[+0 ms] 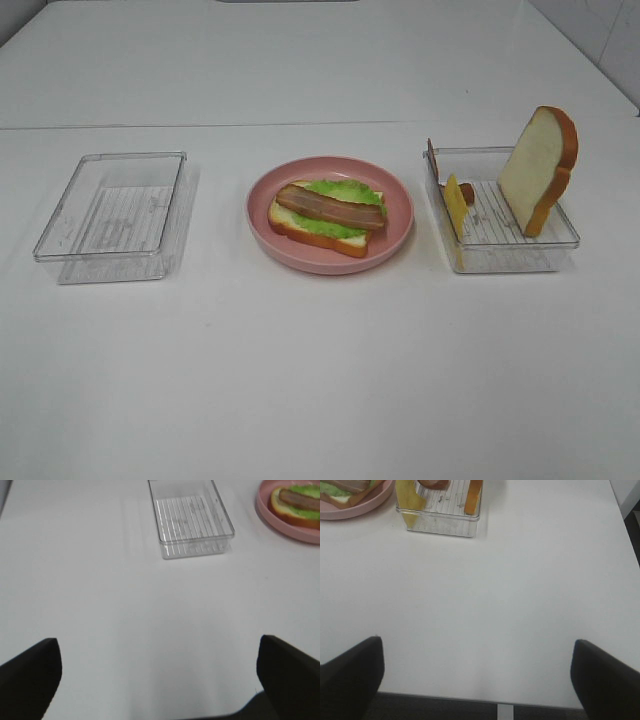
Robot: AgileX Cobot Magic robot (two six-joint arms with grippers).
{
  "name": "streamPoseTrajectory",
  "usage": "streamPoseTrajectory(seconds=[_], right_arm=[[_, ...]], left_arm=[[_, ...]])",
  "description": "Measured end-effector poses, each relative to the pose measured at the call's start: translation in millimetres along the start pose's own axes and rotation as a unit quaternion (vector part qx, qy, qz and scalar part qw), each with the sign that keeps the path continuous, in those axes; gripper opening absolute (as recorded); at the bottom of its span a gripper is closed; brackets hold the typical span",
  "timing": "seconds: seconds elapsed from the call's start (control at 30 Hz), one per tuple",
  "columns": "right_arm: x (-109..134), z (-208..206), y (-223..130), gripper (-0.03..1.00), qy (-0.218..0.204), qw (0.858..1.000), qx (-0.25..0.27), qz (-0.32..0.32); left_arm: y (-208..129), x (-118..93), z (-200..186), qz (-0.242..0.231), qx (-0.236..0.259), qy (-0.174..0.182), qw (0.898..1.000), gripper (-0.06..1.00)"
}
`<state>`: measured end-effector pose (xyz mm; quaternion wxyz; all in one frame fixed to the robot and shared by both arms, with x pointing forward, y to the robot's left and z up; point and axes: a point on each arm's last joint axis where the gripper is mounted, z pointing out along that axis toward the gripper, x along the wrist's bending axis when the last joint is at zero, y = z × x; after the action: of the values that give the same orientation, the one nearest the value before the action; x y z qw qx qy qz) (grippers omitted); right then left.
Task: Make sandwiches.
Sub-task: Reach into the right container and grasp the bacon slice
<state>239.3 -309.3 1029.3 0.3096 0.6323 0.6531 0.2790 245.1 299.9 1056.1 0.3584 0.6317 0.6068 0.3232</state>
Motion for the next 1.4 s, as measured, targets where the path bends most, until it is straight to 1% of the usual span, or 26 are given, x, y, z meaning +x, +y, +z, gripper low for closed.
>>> streamPoseTrajectory(seconds=[0.03,0.07,0.1,0.13,0.17,0.23,1.4], right_arm=[[0.0,0.0,0.0,0.98,0.000,1.000,0.000,0.000],[0.0,0.0,0.0,0.98,0.000,1.000,0.000,0.000],[0.0,0.0,0.0,0.98,0.000,1.000,0.000,0.000],[0.0,0.0,0.0,0.98,0.000,1.000,0.000,0.000],[0.0,0.0,0.0,0.98,0.000,1.000,0.000,0.000],[0.0,0.1,0.1,0.98,0.000,1.000,0.000,0.000],[0.0,0.2,0.2,0.98,0.000,1.000,0.001,0.000]], left_arm=[[-4.6,-0.1,-7.4,-0.008,-0.028,0.013,0.999,0.98],[-4.6,-0.1,-7.4,-0.008,-0.028,0.013,0.999,0.98],[-6.5,-0.2,-10.2,-0.011,-0.038,0.019,0.999,0.98],[-8.0,-0.6,-12.4,-0.019,-0.047,0.033,0.998,0.98],[-8.0,-0.6,-12.4,-0.019,-0.047,0.033,0.998,0.98],[-8.0,-0.8,-12.5,-0.026,-0.048,0.046,0.997,0.98],[-8.1,-0.9,-12.6,-0.027,-0.049,0.048,0.997,0.98]])
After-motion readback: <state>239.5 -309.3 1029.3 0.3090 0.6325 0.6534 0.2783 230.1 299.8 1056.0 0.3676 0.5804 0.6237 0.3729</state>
